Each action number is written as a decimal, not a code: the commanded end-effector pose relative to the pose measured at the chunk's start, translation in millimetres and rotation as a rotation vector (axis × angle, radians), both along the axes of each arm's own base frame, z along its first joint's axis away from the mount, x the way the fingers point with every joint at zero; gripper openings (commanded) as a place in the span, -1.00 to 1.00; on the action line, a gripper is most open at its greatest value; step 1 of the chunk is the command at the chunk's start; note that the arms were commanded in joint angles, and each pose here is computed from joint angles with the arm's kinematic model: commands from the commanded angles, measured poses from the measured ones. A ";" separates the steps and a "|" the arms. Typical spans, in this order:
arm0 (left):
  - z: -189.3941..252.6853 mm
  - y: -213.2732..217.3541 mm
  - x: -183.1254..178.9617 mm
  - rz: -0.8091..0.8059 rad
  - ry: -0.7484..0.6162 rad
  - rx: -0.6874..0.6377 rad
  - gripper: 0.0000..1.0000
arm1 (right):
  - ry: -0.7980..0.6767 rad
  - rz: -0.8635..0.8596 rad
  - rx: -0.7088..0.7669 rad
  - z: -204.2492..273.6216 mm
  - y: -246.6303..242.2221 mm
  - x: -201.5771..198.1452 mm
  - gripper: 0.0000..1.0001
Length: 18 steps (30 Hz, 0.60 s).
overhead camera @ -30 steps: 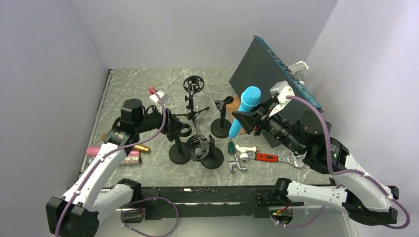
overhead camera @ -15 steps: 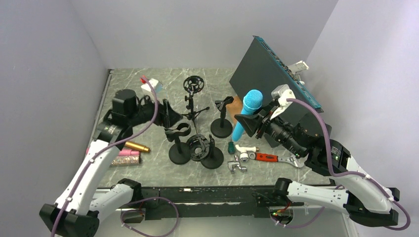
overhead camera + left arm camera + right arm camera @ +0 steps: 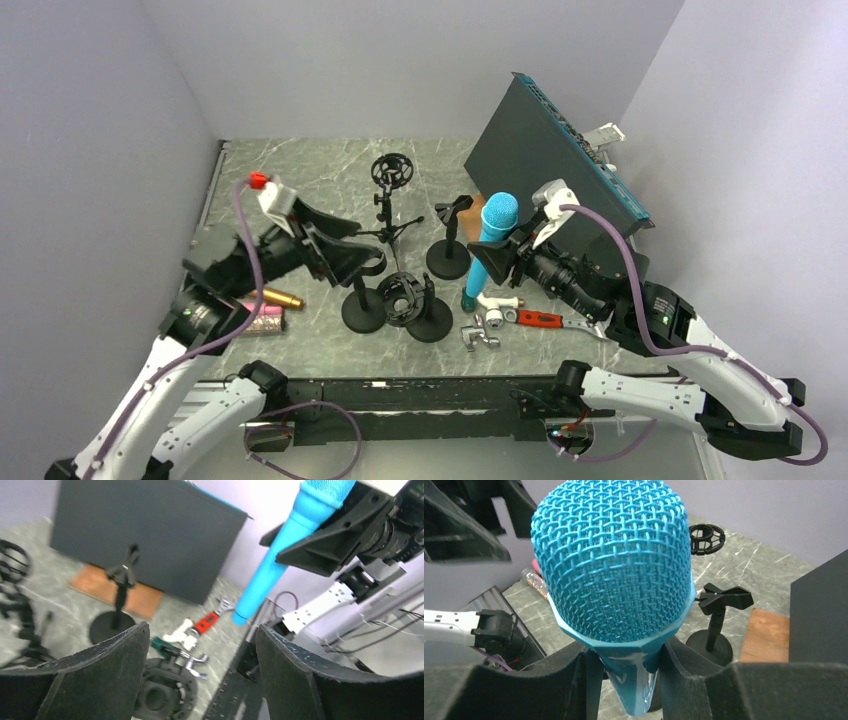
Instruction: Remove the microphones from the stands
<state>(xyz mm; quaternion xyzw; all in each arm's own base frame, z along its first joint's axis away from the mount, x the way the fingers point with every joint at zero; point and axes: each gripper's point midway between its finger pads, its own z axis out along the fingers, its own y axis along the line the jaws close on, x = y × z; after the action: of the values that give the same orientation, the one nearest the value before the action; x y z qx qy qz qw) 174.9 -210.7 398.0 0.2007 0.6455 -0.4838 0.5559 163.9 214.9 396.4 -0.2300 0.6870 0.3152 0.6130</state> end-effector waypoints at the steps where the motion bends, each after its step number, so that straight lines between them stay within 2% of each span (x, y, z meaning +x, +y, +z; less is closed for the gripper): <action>1: 2.5 -36.3 -10.6 -0.059 0.013 -0.089 0.61 | -0.002 0.032 0.067 11.7 5.6 -4.8 -1.00; 9: -1.3 -133.8 -54.2 -0.178 -0.186 0.102 0.71 | 0.067 0.150 0.143 14.7 26.8 -21.3 -1.00; 14: -10.6 -154.0 -39.1 -0.071 -0.157 0.197 0.66 | 0.120 0.220 0.176 14.9 33.8 -34.6 -1.00; 18: -14.3 -163.2 -36.4 -0.052 -0.154 0.199 0.60 | 0.144 0.245 0.201 13.8 32.8 -41.6 -1.00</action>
<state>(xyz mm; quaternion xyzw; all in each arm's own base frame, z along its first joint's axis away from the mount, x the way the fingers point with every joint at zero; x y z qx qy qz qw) 122.7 -377.5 361.2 0.3401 0.6470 -0.4388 0.5227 135.4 245.3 390.1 -0.2392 0.6878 0.4173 0.5436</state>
